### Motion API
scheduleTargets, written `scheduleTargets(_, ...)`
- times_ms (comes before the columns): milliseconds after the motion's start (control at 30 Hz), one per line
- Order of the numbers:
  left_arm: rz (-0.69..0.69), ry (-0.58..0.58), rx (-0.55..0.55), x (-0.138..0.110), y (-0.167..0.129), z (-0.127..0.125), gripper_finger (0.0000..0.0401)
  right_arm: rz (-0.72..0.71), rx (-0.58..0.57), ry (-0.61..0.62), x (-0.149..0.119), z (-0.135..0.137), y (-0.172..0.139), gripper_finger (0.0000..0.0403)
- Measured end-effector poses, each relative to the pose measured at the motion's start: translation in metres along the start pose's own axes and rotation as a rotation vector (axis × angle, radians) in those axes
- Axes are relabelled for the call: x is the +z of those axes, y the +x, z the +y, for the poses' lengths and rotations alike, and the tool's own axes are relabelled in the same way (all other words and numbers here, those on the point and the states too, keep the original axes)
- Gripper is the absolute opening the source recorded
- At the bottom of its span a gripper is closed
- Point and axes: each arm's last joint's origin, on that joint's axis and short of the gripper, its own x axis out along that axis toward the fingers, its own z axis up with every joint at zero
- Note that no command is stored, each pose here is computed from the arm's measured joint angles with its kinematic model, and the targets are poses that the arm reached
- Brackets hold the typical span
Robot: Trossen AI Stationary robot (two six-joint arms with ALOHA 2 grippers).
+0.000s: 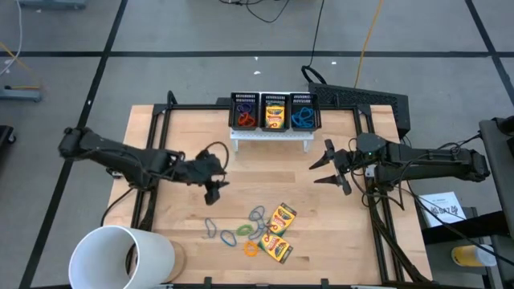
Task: Pick & Place Office Desk Supplies
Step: Put the crayon box into the middle black bin on the shelf
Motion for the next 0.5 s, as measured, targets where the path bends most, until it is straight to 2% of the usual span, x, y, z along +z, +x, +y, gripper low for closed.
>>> scheduleTargets(133,0.061,0.023,0.011,-0.013,0.018,-0.008,0.0191,0.0,0.0,0.0,0.0,0.0,0.0,0.0208)
scheduleTargets(367,0.077,0.04,0.021,-0.019,0.054,-0.019,0.0191,0.002,0.006,0.022,-0.001,0.0,0.002,0.0208)
scheduleTargets(500,0.077,0.066,0.024,-0.022,0.072,-0.022,0.0191,-0.021,0.019,0.105,-0.021,-0.001,0.016,0.0208)
